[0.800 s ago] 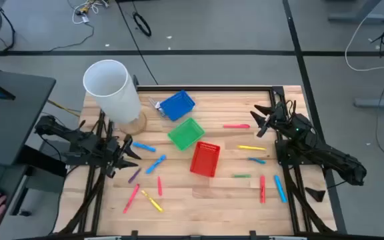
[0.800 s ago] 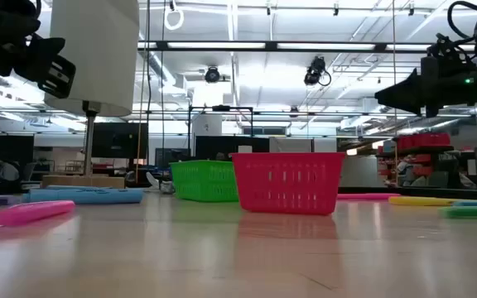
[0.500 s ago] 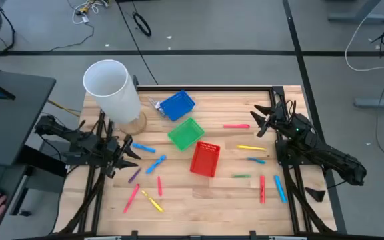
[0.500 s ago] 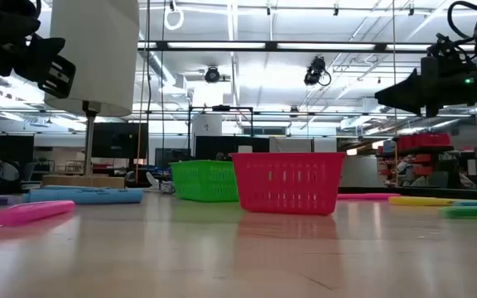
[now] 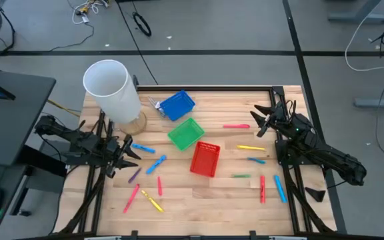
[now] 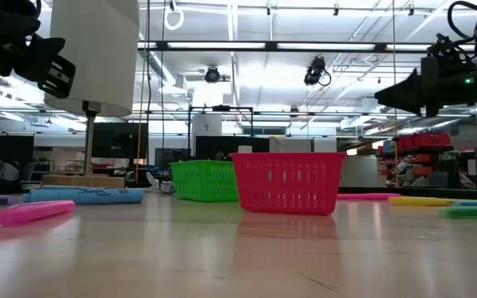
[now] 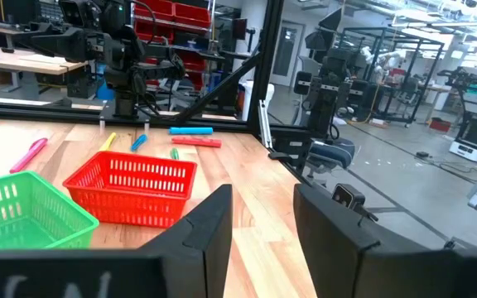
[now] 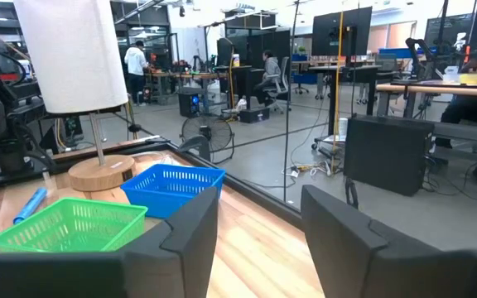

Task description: Pick & Place Markers

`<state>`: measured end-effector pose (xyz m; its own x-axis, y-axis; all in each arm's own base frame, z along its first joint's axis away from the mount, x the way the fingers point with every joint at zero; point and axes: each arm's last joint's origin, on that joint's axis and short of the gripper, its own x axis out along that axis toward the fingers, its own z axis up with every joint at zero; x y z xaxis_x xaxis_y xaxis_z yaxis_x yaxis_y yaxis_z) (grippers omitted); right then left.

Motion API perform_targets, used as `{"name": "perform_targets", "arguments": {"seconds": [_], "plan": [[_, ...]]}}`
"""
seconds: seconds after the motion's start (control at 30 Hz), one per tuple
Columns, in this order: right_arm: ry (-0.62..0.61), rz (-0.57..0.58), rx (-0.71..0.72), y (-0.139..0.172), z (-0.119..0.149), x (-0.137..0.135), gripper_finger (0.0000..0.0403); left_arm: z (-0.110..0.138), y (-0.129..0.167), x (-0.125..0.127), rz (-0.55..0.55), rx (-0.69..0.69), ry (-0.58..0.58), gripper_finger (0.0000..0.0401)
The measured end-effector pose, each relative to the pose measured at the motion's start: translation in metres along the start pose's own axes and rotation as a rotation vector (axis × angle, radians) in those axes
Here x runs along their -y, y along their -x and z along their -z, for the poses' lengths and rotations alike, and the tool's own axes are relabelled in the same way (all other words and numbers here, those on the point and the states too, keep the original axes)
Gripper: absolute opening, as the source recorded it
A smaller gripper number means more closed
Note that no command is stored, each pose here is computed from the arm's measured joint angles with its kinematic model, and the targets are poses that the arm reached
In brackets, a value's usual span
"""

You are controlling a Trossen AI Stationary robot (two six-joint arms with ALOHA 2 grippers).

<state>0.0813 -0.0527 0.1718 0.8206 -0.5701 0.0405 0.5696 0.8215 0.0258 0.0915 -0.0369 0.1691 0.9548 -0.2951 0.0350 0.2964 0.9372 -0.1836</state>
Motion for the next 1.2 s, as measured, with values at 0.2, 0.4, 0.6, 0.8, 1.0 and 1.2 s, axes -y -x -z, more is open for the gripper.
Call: {"name": "perform_targets", "arguments": {"seconds": [0.2, 0.4, 0.6, 0.8, 1.0, 1.2], "plan": [[0.0, 0.0, 0.0, 0.0, 0.0, 0.0, 0.0176, 0.0, 0.0, 0.0, 0.0, -0.001, 0.0, 0.0135], [0.0, 0.0, 0.0, 0.0, 0.0, 0.0, 0.0176, 0.0, 0.0, 0.0, 0.0, 0.0, 0.0, 0.0135], [0.0, 0.0, 0.0, 0.0, 0.0, 0.0, 0.0176, 0.0, 0.0, 0.0, 0.0, 0.0, 0.0, 0.0135], [0.0, 0.0, 0.0, 0.0, 0.0, 0.0, 0.0176, 0.0, 0.0, 0.0, 0.0, 0.0, 0.0, 0.0135], [0.0, 0.0, 0.0, 0.0, 0.0, 0.0, 0.0176, 0.0, 0.0, 0.0, 0.0, 0.0, 0.0, 0.0135], [0.0, 0.0, 0.0, 0.0, 0.0, 0.0, 0.0176, 0.0, 0.0, 0.0, 0.0, 0.0, 0.024, 0.0135]]}}
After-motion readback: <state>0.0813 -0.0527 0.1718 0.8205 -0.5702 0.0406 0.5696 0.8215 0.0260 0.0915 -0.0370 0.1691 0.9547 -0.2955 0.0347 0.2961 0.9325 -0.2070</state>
